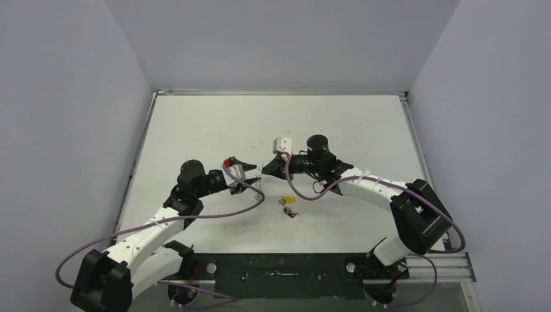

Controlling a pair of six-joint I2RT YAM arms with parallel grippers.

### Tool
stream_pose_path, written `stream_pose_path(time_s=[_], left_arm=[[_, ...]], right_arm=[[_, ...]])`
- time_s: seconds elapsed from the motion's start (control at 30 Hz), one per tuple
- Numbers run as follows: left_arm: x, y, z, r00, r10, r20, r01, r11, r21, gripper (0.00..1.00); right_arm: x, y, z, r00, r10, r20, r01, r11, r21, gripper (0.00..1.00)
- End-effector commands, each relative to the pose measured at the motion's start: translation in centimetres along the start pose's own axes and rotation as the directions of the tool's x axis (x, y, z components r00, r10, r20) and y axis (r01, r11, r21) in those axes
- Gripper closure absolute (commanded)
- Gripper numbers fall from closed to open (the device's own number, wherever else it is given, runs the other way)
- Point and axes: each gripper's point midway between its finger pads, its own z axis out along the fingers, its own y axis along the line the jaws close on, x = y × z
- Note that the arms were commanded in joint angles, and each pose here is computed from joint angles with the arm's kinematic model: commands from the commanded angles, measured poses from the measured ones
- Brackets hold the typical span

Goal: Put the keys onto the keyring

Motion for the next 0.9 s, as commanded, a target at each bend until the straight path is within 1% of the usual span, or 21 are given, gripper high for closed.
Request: stream_pose_path(time_s=[0.0, 0.13, 0.23, 0.37, 0.47, 0.67, 0.87], left_arm=[[-1.3, 0.4, -1.0, 0.995, 0.021, 0.097, -0.011, 0.995, -0.101, 0.61], [-0.8, 0.7, -2.2, 0.986, 0.028, 0.166, 0.006, 0.979, -0.202, 0.59], [-0.2, 0.6, -2.4, 0.984, 0.045, 0.169, -0.007, 0.976, -0.220, 0.59], [-0.3, 0.3, -2.0, 0.981, 0.071, 0.180, -0.036, 0.982, -0.186, 0.60], [-0.9, 0.1, -1.7, 0.975, 0.089, 0.202, -0.055, 0.985, -0.166, 0.64], [-1.8, -1.2, -0.7, 0.965, 0.121, 0.232, -0.113, 0.993, -0.047, 0.70], [-2.3, -1.3, -0.2, 0.961, 0.128, 0.246, -0.129, 0.992, -0.011, 0.75]], right_arm=[[-3.8, -1.0, -1.2, 0.989, -0.070, 0.129, 0.064, 0.997, 0.052, 1.00], [-3.2, -0.3, -1.3, 0.989, -0.069, 0.129, 0.066, 0.997, 0.030, 1.00], [-2.7, 0.3, -1.5, 0.989, -0.080, 0.128, 0.078, 0.997, 0.018, 1.00], [-2.5, 1.0, -1.8, 0.986, -0.109, 0.126, 0.110, 0.994, -0.002, 1.00], [-2.3, 1.5, -2.0, 0.983, -0.136, 0.125, 0.140, 0.990, -0.020, 1.00], [-2.2, 2.2, -2.2, 0.971, -0.200, 0.129, 0.206, 0.978, -0.036, 1.00], [-2.1, 2.7, -2.0, 0.967, -0.222, 0.128, 0.230, 0.972, -0.054, 1.00]])
